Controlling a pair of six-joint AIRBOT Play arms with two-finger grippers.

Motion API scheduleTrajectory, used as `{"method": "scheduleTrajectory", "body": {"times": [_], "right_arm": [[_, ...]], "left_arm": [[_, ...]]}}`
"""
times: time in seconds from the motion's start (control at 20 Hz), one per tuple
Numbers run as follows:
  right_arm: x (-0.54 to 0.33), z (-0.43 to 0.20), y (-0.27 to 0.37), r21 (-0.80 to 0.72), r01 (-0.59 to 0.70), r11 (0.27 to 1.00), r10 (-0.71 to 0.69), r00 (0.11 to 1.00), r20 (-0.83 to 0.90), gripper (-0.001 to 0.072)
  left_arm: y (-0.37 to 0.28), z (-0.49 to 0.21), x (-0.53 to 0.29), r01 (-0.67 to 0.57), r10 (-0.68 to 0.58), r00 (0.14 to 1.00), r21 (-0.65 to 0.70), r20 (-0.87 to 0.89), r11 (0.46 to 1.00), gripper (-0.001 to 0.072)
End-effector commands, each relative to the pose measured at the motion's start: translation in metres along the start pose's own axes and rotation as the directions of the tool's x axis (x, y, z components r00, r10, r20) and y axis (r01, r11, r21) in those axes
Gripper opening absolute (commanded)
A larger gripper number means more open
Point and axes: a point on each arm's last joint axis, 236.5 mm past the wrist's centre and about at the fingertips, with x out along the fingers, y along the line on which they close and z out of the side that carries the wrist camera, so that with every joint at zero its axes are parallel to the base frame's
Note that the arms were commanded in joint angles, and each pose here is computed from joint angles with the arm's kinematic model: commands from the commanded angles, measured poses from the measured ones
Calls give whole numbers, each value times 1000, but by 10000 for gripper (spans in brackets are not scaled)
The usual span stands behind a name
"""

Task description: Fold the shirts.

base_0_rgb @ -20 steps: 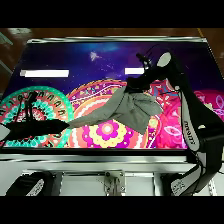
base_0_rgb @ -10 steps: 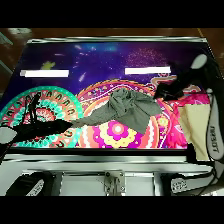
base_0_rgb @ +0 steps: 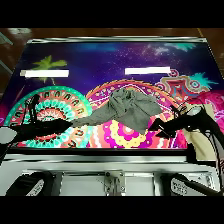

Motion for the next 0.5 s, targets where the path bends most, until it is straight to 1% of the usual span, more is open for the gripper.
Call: {"method": "scheduleTrajectory", "body": {"times": [0.0, 0.15, 0.3, 0.45], "right_arm": [[27, 12, 20, 29, -33, 999, 30, 993, 111, 638], [36, 21, 32, 40, -44, 998, 38, 987, 157, 638], [37, 34, 50, 62, -104, 993, 88, 971, 221, 636], [54, 25, 56, 66, -102, 993, 88, 979, 183, 636]], "left_arm": [[0, 0, 0, 0, 0, 1000, 1, 2, 1000, 33], [-2, 2, -1, 2, -2, 1000, 19, 5, 1000, 33], [-1, 6, -1, -1, 0, 1000, 20, 21, 1000, 33], [0, 15, -2, -6, 5, 998, 20, 58, 1000, 33]]}}
